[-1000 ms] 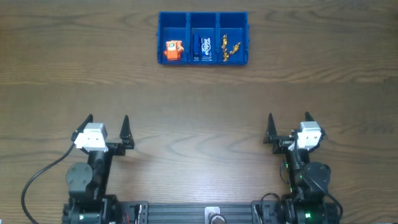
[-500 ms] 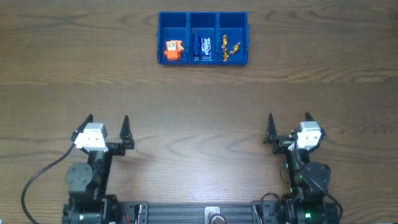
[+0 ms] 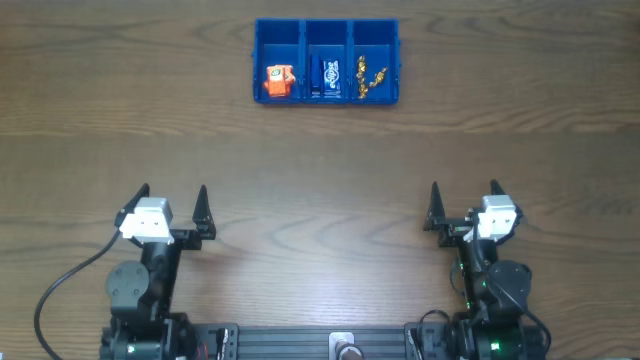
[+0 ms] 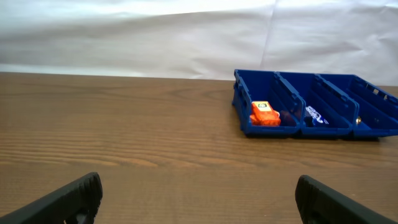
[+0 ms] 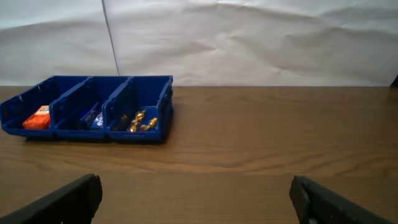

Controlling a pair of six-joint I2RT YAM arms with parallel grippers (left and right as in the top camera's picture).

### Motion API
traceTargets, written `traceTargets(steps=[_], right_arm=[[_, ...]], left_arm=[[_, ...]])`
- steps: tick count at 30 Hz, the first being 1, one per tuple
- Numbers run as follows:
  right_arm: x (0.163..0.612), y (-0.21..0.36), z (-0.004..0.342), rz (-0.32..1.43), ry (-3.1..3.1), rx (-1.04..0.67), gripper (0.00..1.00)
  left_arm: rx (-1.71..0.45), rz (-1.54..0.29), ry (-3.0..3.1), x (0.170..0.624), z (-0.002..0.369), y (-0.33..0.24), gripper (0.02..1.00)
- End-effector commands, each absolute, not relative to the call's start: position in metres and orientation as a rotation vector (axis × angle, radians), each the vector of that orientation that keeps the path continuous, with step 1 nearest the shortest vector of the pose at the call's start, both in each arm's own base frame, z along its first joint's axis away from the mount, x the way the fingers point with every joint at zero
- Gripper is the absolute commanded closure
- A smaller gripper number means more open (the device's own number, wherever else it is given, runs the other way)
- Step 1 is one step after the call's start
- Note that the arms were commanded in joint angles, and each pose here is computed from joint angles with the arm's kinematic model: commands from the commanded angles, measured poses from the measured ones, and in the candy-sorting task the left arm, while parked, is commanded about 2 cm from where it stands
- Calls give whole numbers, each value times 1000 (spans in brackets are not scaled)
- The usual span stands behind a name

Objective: Sort Candies Into Trays

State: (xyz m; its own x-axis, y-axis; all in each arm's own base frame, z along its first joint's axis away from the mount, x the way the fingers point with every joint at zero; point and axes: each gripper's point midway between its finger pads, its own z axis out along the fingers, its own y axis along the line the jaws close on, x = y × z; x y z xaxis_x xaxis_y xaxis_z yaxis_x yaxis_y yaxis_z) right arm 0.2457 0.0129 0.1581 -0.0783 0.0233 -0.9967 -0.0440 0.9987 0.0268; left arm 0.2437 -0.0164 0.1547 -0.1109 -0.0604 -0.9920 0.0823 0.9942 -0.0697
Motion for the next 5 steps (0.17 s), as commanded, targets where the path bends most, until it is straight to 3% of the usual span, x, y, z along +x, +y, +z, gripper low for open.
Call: traceTargets(steps=[1,5], right_arm=[[246,11,157,40,1646,-23,3],[246,11,157,40,1646,-23,3]], left_arm=[[35,-127,1720,243,138,-19,20],[35,-127,1720,243,138,-19,20]])
